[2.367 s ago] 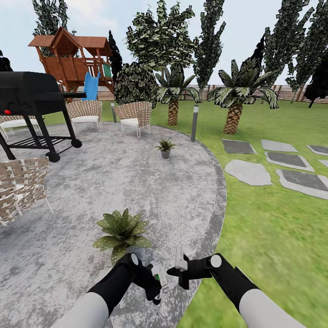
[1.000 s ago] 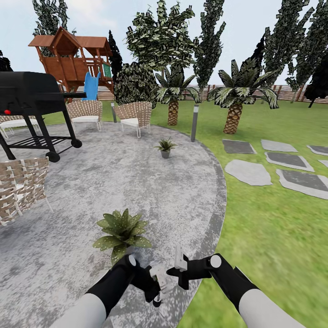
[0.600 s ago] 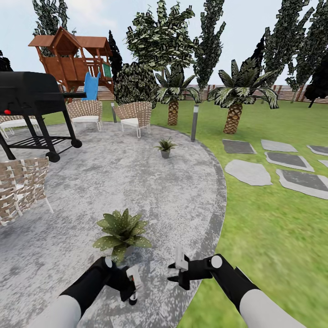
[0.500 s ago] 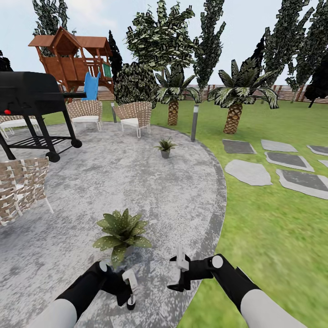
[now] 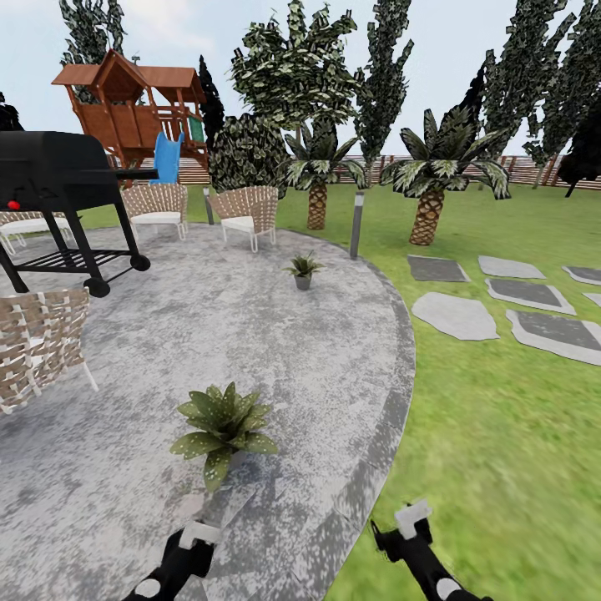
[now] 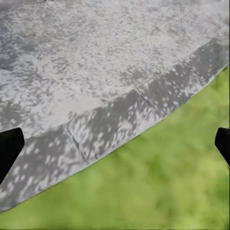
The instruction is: Pick up the pesticide atomizer in the garden and spray insectifuge to fully cover both potted plants in the garden.
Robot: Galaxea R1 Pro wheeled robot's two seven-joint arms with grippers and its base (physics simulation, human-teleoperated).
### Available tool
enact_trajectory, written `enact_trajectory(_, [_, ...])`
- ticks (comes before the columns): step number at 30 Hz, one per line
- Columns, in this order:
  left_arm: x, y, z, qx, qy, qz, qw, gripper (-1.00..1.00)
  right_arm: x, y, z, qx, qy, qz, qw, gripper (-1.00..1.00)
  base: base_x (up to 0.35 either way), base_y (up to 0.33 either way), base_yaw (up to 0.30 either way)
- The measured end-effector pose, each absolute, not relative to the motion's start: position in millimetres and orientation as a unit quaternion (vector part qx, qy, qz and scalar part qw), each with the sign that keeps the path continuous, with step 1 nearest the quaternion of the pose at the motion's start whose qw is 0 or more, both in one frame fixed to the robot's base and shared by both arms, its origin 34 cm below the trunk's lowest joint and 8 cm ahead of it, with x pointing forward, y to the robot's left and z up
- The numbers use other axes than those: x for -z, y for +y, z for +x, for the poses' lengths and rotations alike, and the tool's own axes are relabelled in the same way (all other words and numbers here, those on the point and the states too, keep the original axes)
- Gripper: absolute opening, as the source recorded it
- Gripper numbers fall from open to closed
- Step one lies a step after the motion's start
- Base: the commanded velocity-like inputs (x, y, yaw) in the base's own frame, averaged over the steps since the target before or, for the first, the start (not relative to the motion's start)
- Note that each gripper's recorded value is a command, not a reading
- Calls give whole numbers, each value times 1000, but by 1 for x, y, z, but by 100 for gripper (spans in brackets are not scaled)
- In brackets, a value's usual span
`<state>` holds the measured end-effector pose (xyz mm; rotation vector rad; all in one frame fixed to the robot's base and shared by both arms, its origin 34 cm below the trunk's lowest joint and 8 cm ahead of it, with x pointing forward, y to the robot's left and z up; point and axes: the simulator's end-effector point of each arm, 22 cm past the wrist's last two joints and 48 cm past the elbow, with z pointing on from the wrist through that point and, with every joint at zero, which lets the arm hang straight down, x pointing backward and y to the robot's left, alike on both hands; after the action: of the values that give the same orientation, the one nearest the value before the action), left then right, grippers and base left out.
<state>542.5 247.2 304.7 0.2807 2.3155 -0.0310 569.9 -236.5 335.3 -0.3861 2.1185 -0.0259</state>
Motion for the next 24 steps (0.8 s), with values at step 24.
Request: enact_trajectory(24, [-285, 285, 498, -25, 923, 10, 384, -100, -285, -272, 477, 40, 909, -35, 414, 100, 0, 0, 0])
